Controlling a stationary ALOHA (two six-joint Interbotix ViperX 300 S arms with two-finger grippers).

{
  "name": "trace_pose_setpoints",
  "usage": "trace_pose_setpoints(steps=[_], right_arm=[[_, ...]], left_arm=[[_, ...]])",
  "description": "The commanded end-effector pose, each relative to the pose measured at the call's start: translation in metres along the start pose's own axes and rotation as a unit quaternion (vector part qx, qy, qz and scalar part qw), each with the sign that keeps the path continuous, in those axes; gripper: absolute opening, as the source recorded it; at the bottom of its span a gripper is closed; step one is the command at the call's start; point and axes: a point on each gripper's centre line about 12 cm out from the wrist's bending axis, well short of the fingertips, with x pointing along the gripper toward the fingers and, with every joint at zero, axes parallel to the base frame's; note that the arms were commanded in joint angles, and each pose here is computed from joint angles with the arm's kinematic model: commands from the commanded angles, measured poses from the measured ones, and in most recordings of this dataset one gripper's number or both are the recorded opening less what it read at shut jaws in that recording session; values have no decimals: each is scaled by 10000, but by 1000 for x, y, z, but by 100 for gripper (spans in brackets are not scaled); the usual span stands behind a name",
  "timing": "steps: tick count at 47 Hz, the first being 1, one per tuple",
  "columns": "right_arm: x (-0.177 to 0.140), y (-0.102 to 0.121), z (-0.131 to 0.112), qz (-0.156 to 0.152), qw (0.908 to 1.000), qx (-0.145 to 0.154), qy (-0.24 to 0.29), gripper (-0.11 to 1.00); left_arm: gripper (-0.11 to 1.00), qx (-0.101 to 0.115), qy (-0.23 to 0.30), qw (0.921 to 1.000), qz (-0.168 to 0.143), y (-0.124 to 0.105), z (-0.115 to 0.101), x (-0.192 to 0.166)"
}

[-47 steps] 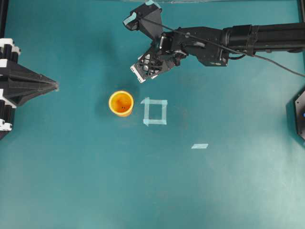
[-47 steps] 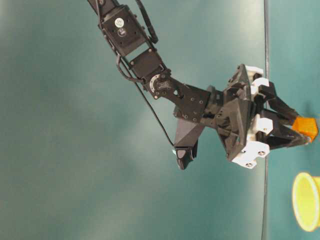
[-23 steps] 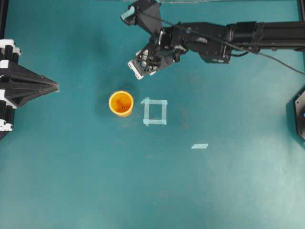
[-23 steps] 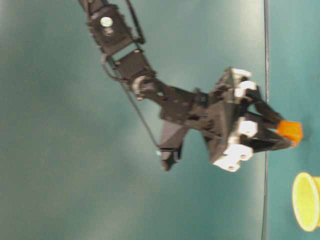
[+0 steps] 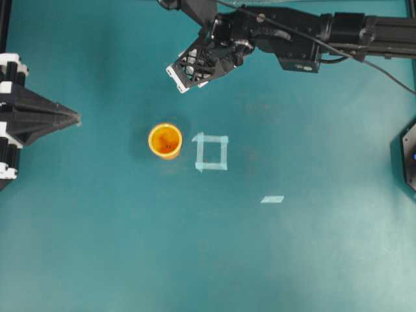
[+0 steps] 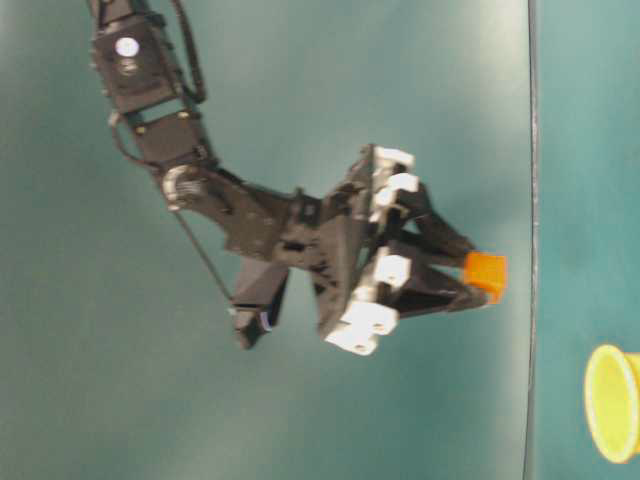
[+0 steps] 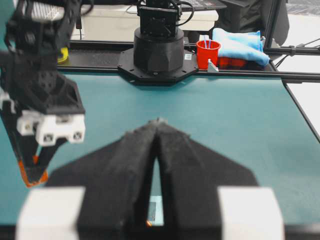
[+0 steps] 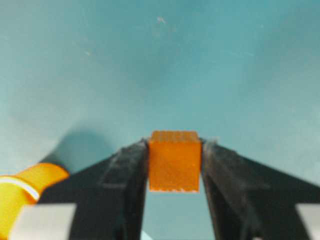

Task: Lift the orange block with right arm.
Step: 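Raise the right gripper holding the cube back toward the table edge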

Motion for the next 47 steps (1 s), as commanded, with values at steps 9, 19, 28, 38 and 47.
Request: trace_pose_setpoints(steps=[9,19,28,38,47], right_arm=[[-60,11,21,154,9995,67,-249,39],[-77,14,28,143,9995,85,-257,39],[-93,15,33,146,9994,111,-293,39],[-104,15,34,116,9995,127,-268,39],[-110,16,36,113,9995,136,-270,39]], left_arm=[[0,23,-153,9999,-4,0,12,2],[0,15,-153,9999,-5,0,12,2],[0,8,-161,9999,-3,0,12,2],[0,15,-161,9999,-5,0,12,2],[0,15,-161,9999,-5,0,12,2]])
